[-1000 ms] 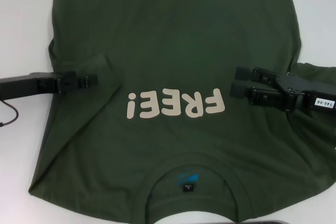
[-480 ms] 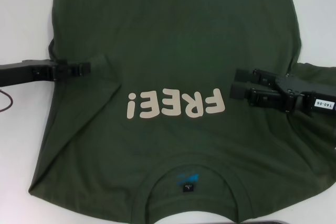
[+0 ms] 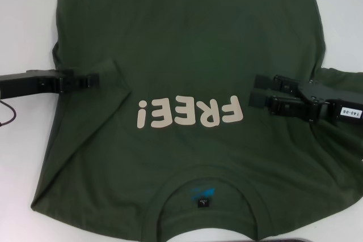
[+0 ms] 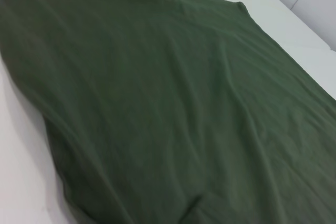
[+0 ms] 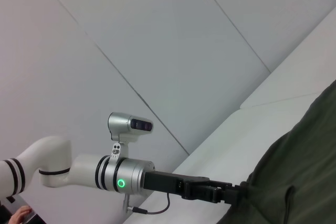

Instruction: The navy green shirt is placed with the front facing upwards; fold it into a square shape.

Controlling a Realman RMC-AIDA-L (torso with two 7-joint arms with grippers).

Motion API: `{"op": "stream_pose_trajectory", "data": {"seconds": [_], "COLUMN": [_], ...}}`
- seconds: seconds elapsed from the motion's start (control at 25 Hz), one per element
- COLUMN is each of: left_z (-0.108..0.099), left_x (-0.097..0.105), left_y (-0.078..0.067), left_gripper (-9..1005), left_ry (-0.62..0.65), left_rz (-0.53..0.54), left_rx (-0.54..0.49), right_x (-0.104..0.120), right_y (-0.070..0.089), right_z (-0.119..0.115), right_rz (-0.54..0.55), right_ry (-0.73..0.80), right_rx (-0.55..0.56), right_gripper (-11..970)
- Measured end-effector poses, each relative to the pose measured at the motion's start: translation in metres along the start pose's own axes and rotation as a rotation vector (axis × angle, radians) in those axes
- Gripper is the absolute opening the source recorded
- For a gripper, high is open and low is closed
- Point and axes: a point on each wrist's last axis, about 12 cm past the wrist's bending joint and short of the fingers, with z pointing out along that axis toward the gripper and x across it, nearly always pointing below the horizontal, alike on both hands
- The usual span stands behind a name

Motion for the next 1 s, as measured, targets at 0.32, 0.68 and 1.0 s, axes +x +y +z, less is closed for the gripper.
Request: {"op": "stream_pose_trajectory", "data": {"seconds": [0.32,0.68,1.0], "left_z": [-0.0002,0.0018,0.0015], "left_x": [0.0043,0.0072,0.0069], "left_y": [-0.0007,-0.0069,-0.0072], "left_gripper": [745,732,721], "left_ry": [0.005,0.034,0.035], "left_rz": [-0.008,0.003,0.005], "left_rx": [0.006,0.05,0.052], "right_x": [-0.001,-0.0031,-0.0044], "right_y": [0.0,-0.0005,-0.0012], "right_z": [0.0,0.0006,0.0013], "right_rz": [-0.004,-0.01,-0.013], "right_ry": [0.0,-0.001,0.0], "right_rx": [-0.001,-0.001,0.001], "right_gripper": [922,924,920]}}
